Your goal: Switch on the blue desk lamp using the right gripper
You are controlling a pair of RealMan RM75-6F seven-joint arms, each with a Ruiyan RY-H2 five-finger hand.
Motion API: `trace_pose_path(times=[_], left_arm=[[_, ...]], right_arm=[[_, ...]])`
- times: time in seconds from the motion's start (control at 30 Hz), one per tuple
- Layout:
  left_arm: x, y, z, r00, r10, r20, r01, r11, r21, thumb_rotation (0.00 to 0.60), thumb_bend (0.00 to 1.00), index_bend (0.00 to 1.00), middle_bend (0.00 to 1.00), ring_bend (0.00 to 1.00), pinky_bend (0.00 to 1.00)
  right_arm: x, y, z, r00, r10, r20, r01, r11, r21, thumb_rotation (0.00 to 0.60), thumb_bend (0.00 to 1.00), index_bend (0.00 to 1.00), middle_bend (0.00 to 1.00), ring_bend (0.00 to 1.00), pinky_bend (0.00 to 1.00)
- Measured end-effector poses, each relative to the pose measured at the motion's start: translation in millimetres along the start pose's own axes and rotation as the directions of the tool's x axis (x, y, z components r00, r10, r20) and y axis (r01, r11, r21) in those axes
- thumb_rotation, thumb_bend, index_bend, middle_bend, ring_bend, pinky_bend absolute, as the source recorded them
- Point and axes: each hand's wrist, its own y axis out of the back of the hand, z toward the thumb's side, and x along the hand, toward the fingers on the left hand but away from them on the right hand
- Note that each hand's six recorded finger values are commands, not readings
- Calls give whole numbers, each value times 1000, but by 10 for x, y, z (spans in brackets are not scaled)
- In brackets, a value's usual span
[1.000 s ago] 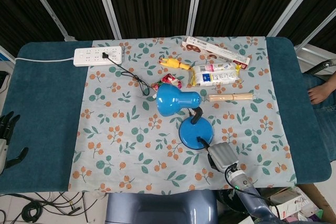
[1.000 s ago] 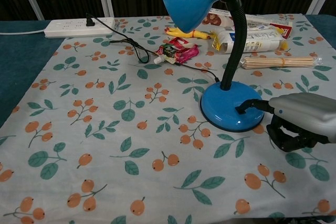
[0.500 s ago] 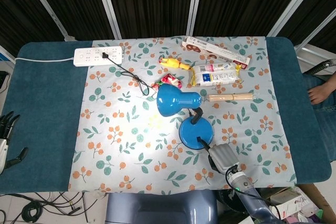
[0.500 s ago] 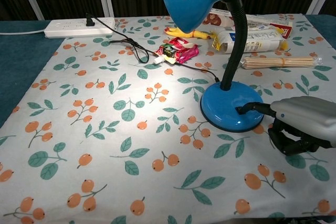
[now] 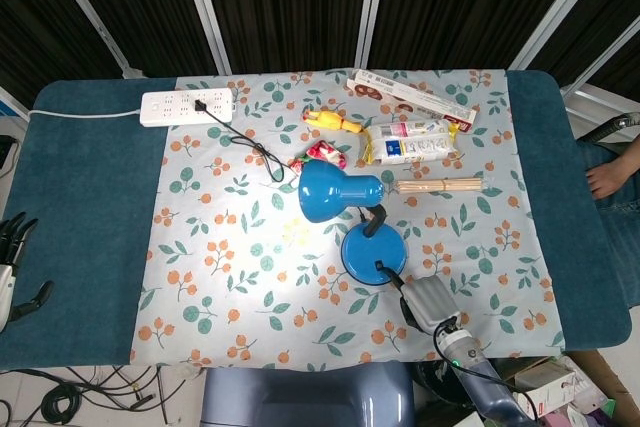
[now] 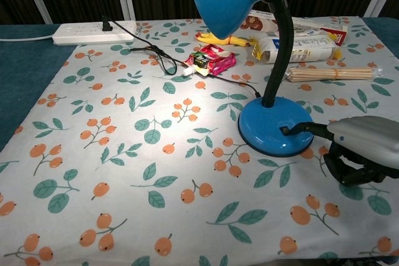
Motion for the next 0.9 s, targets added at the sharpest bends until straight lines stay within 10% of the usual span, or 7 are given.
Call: trace_pose_path(times=[0.27,0.6,0.9], left_arm=[[-1,-2,5,1000,0,2,0,1000,0,600,283,24,0,14,0],[-3,-1,5,1000,1,0,-1,1000,0,600,283,24,0,14,0],[-9,1,14,1000,4,0,-4,1000,1,600,283,24,0,14,0]], right_arm=[[78,275,-70,997,-78,14,78,997,-5,600,619,83,758,894,849],[387,733,-326,983,-168,78,167,986,15,600,316,7,275,389,242],[947,1226,-693,913,-368,175,364,930,54,600,263,0,114,243,180]])
